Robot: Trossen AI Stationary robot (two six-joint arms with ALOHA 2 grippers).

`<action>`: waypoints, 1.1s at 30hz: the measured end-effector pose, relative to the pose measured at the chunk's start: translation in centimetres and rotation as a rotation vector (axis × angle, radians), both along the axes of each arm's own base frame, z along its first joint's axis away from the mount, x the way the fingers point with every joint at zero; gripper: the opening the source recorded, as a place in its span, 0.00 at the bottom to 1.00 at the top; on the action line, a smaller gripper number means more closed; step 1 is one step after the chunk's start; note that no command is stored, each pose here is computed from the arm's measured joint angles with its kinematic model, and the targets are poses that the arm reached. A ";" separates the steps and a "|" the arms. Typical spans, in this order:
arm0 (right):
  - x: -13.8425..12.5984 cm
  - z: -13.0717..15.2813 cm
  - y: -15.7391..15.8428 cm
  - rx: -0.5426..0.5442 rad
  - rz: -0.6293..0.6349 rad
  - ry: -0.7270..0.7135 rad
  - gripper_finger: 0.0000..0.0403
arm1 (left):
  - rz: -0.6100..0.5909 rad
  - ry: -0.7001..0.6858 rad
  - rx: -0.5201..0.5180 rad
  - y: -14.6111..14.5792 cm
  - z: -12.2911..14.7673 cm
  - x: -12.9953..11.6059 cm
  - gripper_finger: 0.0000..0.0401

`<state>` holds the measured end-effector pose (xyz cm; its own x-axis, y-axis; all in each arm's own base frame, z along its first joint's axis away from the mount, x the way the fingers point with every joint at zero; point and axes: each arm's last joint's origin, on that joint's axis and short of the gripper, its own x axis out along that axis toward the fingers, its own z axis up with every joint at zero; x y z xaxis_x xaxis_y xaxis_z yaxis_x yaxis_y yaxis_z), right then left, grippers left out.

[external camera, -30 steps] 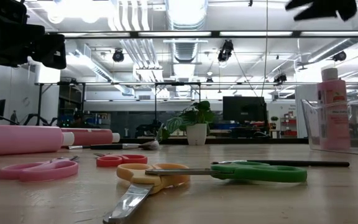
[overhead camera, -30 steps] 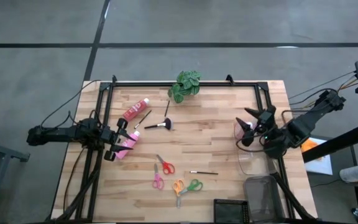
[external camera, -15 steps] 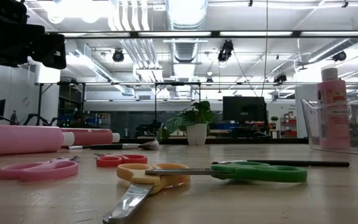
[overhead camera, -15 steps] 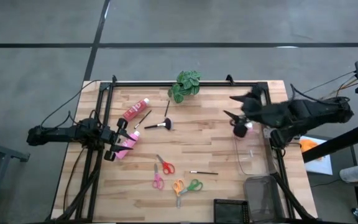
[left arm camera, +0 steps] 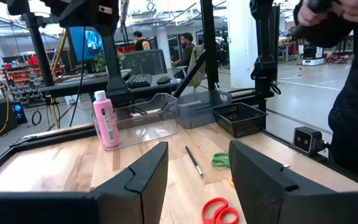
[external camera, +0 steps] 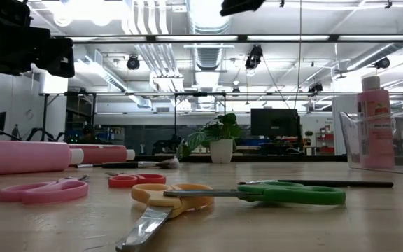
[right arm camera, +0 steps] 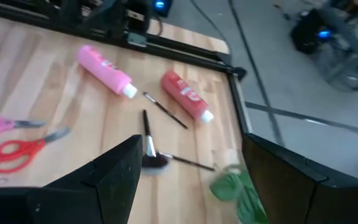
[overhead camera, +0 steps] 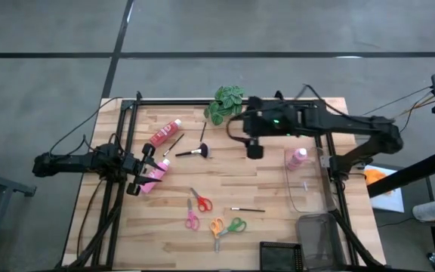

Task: Pick & Place Paint Supplies
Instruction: Put the red paint bottle into the transparent bin

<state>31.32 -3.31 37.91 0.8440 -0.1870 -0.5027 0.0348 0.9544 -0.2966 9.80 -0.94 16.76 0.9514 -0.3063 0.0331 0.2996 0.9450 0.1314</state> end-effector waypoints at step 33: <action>3.1 0.2 -0.7 0.061 0.039 -0.025 0.68 | 0.000 0.000 0.000 0.0 0.0 0.0 0.42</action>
<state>34.41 -4.01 38.13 0.8624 -0.1234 -0.4910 0.0040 0.9714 -0.2372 9.80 -0.94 16.77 0.9514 -0.3063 0.0332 0.2996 0.9450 0.1315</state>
